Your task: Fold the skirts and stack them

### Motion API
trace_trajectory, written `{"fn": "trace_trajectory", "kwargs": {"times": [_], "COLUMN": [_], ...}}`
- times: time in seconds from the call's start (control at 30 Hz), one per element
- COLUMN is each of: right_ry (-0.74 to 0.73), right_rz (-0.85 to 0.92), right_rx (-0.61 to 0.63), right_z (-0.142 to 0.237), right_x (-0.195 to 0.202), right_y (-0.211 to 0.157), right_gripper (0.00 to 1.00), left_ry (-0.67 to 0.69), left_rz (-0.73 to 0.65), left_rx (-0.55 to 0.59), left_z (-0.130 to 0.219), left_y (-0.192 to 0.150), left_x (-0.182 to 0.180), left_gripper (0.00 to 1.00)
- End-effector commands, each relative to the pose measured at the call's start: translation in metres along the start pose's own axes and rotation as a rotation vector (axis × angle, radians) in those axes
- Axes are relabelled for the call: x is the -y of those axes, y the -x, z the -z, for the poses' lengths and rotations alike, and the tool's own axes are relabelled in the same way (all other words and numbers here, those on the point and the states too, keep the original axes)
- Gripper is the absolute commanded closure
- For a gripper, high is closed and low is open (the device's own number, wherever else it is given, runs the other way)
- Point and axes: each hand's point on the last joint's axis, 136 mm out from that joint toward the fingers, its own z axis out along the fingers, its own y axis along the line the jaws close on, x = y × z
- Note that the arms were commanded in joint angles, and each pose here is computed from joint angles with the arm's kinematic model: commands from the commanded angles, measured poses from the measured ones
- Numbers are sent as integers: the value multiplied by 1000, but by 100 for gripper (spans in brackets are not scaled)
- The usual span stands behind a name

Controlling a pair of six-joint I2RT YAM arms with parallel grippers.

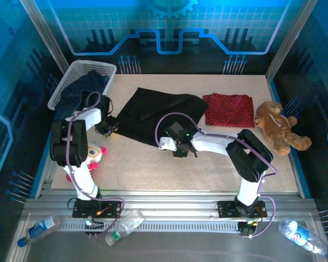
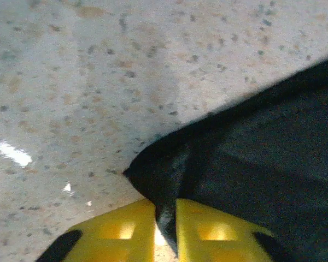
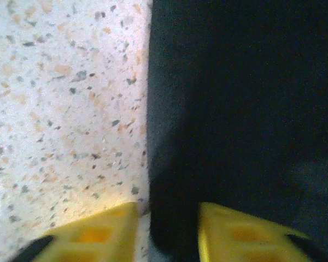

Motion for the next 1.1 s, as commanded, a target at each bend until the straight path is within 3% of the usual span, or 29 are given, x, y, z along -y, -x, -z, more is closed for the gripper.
{"fn": "trace_trajectory", "kwargs": {"times": [0.0, 0.1, 0.23, 0.4, 0.57, 0.73, 0.83, 0.97, 1.07], "right_ry": [-86, -96, -86, 35, 52, 3, -26, -65, -126], "right_rz": [-17, -82, -161, -271, -268, -242, -243, -231, -202], "right_rx": [10, 85, 246, 507, 712, 784, 804, 807, 806], "right_z": [9, 44, 114, 207, 286, 310, 303, 291, 293], "right_x": [19, 36, 61, 82, 94, 103, 121, 160, 201], "right_y": [0, 6, 18, 20, 19, 19, 17, 20, 26], "right_gripper": [87, 100, 100, 100, 100, 100, 100, 100, 100], "left_ry": [-184, -224, -318, -434, -538, -623, -628, -619, -636], "left_rz": [-56, -73, -94, -141, -194, -228, -245, -277, -315], "left_rx": [84, 142, 276, 453, 564, 580, 576, 601, 675], "left_z": [7, 40, 118, 232, 323, 359, 354, 338, 350], "left_y": [17, 23, 30, 32, 24, 17, 27, 59, 94], "left_x": [56, 61, 67, 69, 69, 80, 94, 127, 163], "left_gripper": [100, 100, 100, 100, 100, 100, 100, 100, 100]}}
